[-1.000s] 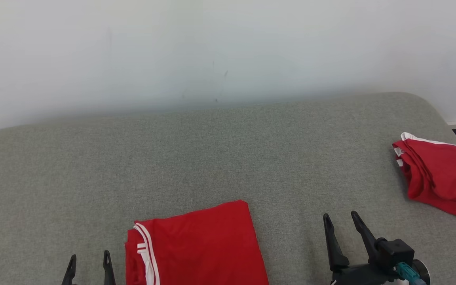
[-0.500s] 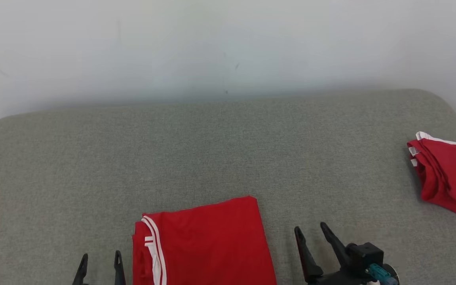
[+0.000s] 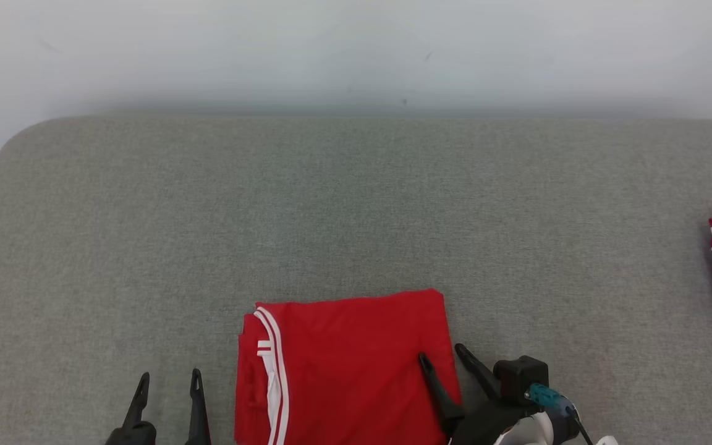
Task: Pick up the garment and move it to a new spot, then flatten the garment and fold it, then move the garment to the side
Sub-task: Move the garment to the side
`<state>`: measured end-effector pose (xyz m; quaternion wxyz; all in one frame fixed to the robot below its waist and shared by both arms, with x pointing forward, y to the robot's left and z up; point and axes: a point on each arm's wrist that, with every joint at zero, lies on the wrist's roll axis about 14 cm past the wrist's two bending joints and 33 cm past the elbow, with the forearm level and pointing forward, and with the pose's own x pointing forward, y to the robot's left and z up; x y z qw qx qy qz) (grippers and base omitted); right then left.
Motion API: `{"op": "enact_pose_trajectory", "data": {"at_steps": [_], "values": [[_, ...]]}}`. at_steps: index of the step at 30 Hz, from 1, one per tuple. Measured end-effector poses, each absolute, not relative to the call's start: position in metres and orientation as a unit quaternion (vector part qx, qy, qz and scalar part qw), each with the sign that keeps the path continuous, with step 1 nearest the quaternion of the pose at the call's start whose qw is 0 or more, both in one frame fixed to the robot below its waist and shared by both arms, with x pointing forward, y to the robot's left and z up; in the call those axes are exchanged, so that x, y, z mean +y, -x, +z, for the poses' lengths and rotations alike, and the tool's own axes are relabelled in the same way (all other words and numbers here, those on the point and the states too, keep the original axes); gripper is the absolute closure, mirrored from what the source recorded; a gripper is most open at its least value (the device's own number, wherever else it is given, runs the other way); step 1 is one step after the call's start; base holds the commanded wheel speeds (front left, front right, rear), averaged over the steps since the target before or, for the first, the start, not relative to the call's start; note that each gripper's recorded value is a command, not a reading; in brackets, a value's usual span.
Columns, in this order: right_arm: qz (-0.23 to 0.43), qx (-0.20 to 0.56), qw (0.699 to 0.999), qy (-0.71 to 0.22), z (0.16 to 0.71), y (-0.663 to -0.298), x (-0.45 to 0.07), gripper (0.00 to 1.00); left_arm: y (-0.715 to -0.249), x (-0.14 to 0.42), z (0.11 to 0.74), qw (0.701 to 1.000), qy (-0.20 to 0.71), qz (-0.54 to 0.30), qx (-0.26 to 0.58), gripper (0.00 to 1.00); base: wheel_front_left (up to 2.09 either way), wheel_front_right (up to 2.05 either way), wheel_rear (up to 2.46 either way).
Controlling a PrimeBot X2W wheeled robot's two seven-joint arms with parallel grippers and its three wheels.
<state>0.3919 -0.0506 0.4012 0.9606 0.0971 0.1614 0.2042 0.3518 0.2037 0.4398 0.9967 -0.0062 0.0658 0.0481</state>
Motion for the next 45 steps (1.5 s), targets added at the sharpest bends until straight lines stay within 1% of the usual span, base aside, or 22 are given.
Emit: {"op": "enact_pose_trajectory", "data": {"at_steps": [5, 8, 9, 10, 11, 12, 16, 21, 28, 34, 40, 45], "values": [[0.213, 0.209, 0.95, -0.095, 0.38, -0.392, -0.043, 0.0, -0.35, 0.211, 0.437, 0.996, 0.007, 0.06, 0.07, 0.0, 0.0, 0.0, 0.0], [0.218, 0.221, 0.946, -0.094, 0.376, -0.391, -0.039, 0.0, -0.35, 0.212, 0.436, 0.995, 0.007, 0.063, 0.072, 0.0, 0.0, 0.0, 0.0], [0.219, 0.223, 0.945, -0.094, 0.375, -0.391, -0.039, 0.02, -0.35, 0.212, 0.436, 0.995, 0.007, 0.063, 0.073, 0.0, 0.0, 0.0, 0.0], [0.219, 0.226, 0.944, -0.094, 0.373, -0.391, -0.039, 0.56, -0.35, 0.212, 0.436, 0.995, 0.006, 0.063, 0.073, 0.0, 0.0, 0.0, 0.0], [0.22, 0.227, 0.944, -0.094, 0.373, -0.391, -0.039, 0.95, -0.35, 0.211, 0.436, 0.995, 0.006, 0.062, 0.073, 0.0, 0.0, 0.0, 0.0], [0.219, 0.228, 0.944, -0.093, 0.373, -0.391, -0.039, 1.0, -0.351, 0.211, 0.436, 0.995, 0.006, 0.062, 0.073, 0.0, 0.0, 0.0, 0.0], [0.2, 0.223, 0.95, -0.091, 0.373, -0.394, -0.052, 1.0, -0.354, 0.206, 0.437, 0.996, 0.007, 0.054, 0.07, 0.0, 0.0, 0.0, 0.0], [0.144, 0.204, 0.963, -0.105, 0.381, -0.401, -0.084, 1.0, -0.363, 0.194, 0.439, 0.997, 0.009, 0.034, 0.065, 0.0, 0.0, 0.0, 0.0], [0.06, 0.176, 0.976, -0.115, 0.393, -0.395, -0.144, 1.0, -0.382, 0.15, 0.441, 0.997, 0.008, -0.038, 0.059, 0.0, 0.0, 0.0, 0.0], [-0.015, 0.164, 0.979, -0.123, 0.395, -0.369, -0.194, 1.0, -0.399, 0.099, 0.444, 0.992, 0.008, -0.112, 0.052, 0.0, 0.0, 0.0, 0.0], [-0.077, 0.151, 0.977, -0.129, 0.399, -0.341, -0.234, 1.0, -0.411, 0.046, 0.446, 0.981, 0.011, -0.186, 0.048, 0.0, 0.0, 0.0, 0.0], [-0.146, 0.138, 0.969, -0.144, 0.402, -0.31, -0.271, 1.0, -0.417, -0.013, 0.452, 0.962, 0.012, -0.271, 0.036, 0.0, 0.0, 0.0, 0.0]]}}
